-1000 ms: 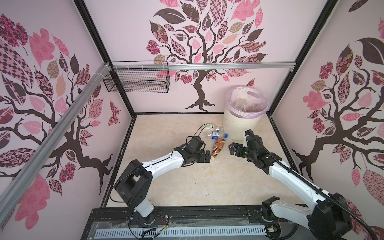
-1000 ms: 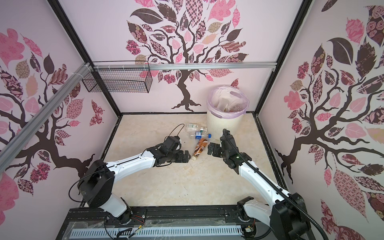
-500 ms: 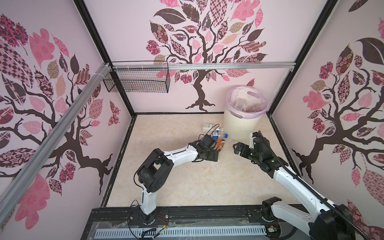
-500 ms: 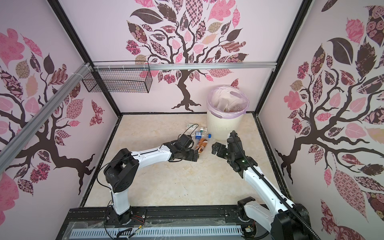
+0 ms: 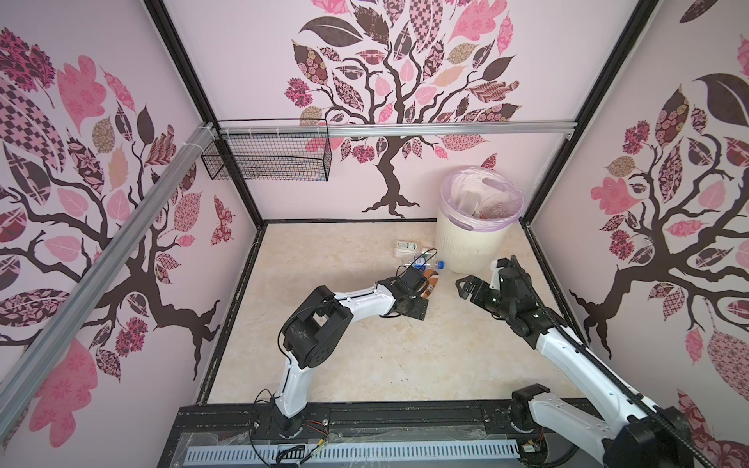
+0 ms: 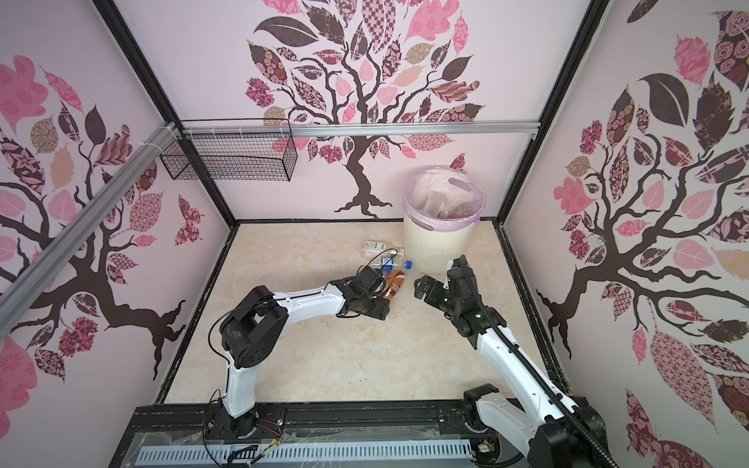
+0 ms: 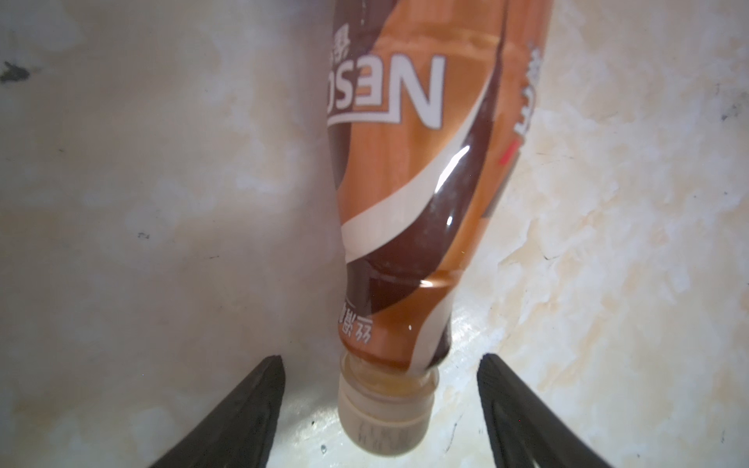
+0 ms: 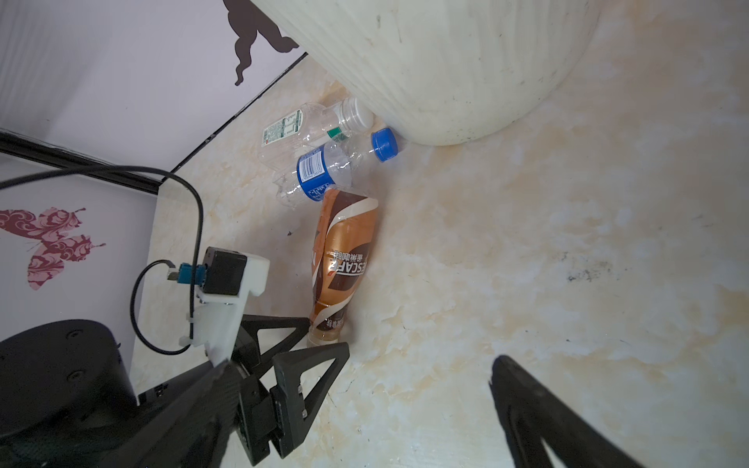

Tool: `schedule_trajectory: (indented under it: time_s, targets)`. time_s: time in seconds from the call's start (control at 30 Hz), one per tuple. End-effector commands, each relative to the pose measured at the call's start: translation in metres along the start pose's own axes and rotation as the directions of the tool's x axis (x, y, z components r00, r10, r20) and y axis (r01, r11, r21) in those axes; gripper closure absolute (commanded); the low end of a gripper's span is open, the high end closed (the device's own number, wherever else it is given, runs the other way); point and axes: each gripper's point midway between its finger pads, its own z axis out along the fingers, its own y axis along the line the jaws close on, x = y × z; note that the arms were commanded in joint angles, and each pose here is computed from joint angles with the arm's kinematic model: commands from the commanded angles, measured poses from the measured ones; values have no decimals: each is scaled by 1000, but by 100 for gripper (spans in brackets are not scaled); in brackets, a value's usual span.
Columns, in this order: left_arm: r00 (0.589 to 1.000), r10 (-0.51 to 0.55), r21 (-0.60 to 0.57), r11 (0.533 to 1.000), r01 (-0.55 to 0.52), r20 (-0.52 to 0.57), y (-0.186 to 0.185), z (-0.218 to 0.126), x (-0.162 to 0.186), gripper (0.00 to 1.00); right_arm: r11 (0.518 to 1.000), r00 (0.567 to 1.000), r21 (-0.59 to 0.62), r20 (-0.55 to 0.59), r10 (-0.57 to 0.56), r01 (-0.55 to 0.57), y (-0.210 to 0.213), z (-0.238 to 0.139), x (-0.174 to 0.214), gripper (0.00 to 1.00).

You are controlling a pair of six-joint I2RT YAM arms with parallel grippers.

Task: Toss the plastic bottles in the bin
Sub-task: 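Close the left gripper on the Nescafe bottle near its cap, then lift the Nescafe bottle with the left gripper toward the right gripper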

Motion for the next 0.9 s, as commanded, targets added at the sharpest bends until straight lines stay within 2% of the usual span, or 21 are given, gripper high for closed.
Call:
schedule_trajectory:
  time_s: [0.0, 0.07, 0.23, 0.33, 0.63, 0.87]
  targets:
    - [999, 16, 12, 1000, -17, 44, -8, 2, -18, 31, 999, 1000, -28, -5, 15, -15, 4, -3, 1, 1]
    - [999, 18, 18, 1000, -18, 44, -10, 4, -19, 37, 999, 1000, -44, -24, 12, -14, 6, -2, 4, 0]
    - [999, 22, 29, 999, -24, 42, -12, 3, -20, 44, 994, 997, -108, -74, 2, -10, 17, 1, 12, 0]
    - [999, 22, 35, 999, -24, 45, -13, -1, -20, 53, 993, 996, -118, -86, 0, -10, 17, 3, 15, 0]
    - [998, 9, 65, 998, -13, 58, -15, -18, -15, 62, 991, 992, -134, -130, 2, -20, 13, 7, 30, 0]
    - [996, -23, 96, 995, 14, 86, -16, -33, -11, 64, 992, 989, -126, -145, 5, -24, 11, 10, 33, 1]
